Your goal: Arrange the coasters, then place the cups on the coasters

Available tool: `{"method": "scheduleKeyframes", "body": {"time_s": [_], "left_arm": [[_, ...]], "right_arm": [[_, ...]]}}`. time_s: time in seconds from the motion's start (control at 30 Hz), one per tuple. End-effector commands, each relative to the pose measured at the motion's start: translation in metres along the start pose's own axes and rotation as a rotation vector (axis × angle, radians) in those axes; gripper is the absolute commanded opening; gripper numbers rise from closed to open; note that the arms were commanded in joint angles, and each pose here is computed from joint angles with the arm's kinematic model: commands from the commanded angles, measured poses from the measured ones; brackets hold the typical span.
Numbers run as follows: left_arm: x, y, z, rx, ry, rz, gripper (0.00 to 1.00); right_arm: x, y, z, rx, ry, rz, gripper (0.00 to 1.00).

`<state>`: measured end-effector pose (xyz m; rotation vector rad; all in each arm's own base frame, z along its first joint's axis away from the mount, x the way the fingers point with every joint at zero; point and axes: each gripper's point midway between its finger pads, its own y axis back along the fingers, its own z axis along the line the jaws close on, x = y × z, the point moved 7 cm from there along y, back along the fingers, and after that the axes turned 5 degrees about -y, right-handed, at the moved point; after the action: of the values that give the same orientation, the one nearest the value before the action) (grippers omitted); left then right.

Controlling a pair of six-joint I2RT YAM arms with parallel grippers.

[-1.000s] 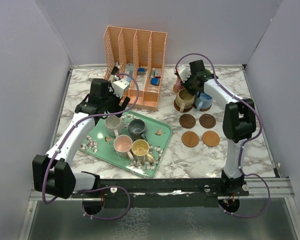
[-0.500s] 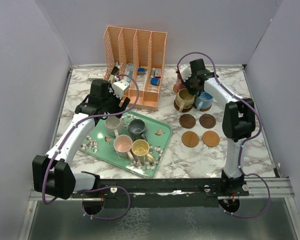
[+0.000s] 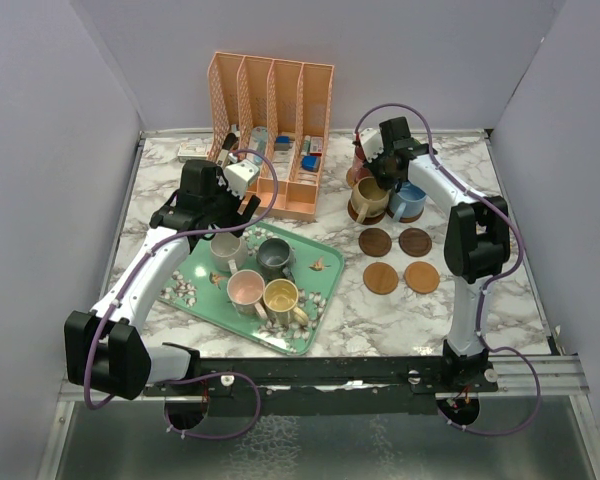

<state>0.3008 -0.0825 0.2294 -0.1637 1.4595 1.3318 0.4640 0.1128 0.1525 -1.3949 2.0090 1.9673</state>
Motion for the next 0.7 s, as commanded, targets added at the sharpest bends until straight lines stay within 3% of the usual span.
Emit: {"method": "scheduleKeyframes", "body": {"time_s": [0.0,0.67], "left_arm": [[-0.0051,0.0075,0.0024,-0.017,-0.012,-0.047,0.83],[-0.0049,0.0099,0.0022,-0.019,-0.014,-0.052,0.83]], "right_arm": [[-0.006,0.0024,-0.0043,0.01,-0.031,-0.004,0.01],[-0.0079,0.0087,-0.0014,-0.021,-0.037,-0.002,0.04]]}}
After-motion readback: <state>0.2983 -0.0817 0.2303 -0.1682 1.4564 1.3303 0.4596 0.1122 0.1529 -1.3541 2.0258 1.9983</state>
